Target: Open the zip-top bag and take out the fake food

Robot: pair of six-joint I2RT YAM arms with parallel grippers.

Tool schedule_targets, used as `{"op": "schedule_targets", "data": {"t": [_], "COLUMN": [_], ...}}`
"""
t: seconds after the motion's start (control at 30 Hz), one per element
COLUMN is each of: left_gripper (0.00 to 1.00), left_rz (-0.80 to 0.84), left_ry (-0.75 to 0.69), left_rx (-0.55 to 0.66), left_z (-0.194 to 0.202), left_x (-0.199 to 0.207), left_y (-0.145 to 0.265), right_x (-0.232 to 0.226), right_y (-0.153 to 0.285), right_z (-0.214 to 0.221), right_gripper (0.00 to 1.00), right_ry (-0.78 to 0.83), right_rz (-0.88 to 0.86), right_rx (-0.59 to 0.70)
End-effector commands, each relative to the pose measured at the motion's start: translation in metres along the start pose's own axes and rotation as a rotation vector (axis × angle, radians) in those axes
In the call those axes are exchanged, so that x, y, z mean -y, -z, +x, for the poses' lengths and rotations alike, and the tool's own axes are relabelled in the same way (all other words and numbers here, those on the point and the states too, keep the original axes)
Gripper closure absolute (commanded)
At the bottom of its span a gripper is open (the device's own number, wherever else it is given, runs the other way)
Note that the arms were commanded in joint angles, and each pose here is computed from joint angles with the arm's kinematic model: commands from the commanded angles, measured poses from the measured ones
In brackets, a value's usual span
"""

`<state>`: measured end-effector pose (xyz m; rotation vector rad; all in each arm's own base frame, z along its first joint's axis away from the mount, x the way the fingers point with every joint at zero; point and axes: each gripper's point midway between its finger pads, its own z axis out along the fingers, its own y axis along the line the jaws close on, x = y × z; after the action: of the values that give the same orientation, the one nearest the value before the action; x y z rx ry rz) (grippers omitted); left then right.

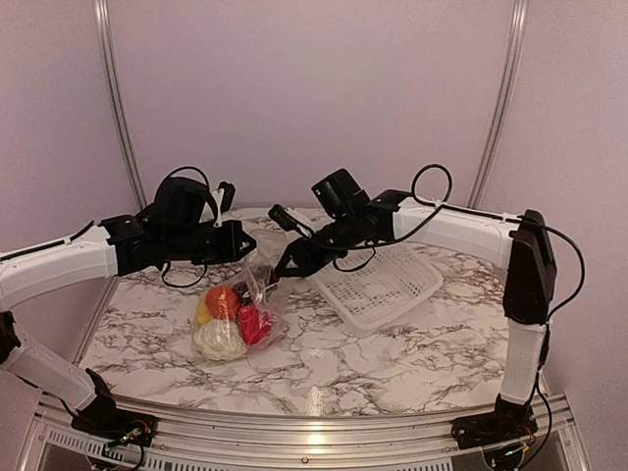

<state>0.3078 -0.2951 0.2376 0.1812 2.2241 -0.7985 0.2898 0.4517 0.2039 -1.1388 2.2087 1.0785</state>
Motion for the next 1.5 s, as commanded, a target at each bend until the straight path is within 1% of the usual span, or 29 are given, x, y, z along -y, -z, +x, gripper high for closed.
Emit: {"op": "schedule_targets", "data": {"t": [0.0,0.1,0.33,0.43,0.5,0.57,0.6,0.7,0.77,0.9,1.07,1.17,1.3,1.33,1.4,1.47], "left_gripper": [1.00,1.00,1.00,1.00,1.00,1.00,1.00,1.00,1.00,1.00,1.00,1.00,1.00,1.00,1.00,1.00], "left_rz": [-0.033,-0.047,-0.074,-0.079,-0.066,-0.048,-0.054,-0.033,-0.031,-0.018,0.008,0.038,0.101,0.112,0.126,0.143], "left_ry": [-0.032,-0.053,-0.070,-0.081,-0.091,-0.114,-0.122,-0.124,-0.129,-0.150,-0.121,-0.036,0.046,0.055,0.058,0.048], "left_rx": [0.061,0.075,0.099,0.110,0.126,0.127,0.129,0.113,0.102,0.095,0.051,0.008,-0.064,-0.073,-0.092,-0.075], "left_z": [-0.016,-0.020,-0.024,-0.029,-0.037,-0.044,-0.048,-0.057,-0.059,-0.061,-0.052,-0.039,-0.010,-0.003,0.017,0.026], "left_x": [-0.001,-0.002,-0.009,-0.015,-0.017,-0.018,-0.021,-0.026,-0.029,-0.027,-0.026,-0.025,-0.022,-0.021,-0.021,-0.017], "left_y": [0.009,0.014,0.023,0.022,0.020,0.018,0.016,0.012,0.011,0.012,0.004,-0.002,-0.006,-0.004,0.000,0.008], "right_x": [0.005,0.008,0.013,0.011,0.009,0.008,0.008,0.008,0.010,0.013,0.004,-0.006,-0.012,-0.013,-0.010,-0.007], "right_y": [-0.025,-0.048,-0.077,-0.085,-0.088,-0.094,-0.097,-0.105,-0.106,-0.097,-0.076,-0.064,-0.061,-0.063,-0.068,-0.069], "right_z": [0.015,0.017,0.004,-0.007,-0.017,-0.027,-0.031,-0.031,-0.022,0.006,0.047,0.068,0.080,0.081,0.084,0.078], "right_gripper": [0.78,0.76,0.59,0.48,0.36,0.28,0.27,0.27,0.31,0.38,0.48,0.49,0.47,0.47,0.43,0.40], "right_ry": [-0.018,-0.033,-0.067,-0.090,-0.101,-0.120,-0.130,-0.143,-0.147,-0.134,-0.085,-0.055,-0.067,-0.077,-0.104,-0.120], "right_rz": [-0.016,-0.030,-0.054,-0.090,-0.121,-0.146,-0.156,-0.163,-0.149,-0.105,-0.105,-0.143,-0.179,-0.190,-0.188,-0.170], "right_rx": [-0.036,-0.052,-0.003,0.051,0.096,0.127,0.133,0.113,0.083,-0.005,-0.119,-0.175,-0.171,-0.174,-0.181,-0.151]}}
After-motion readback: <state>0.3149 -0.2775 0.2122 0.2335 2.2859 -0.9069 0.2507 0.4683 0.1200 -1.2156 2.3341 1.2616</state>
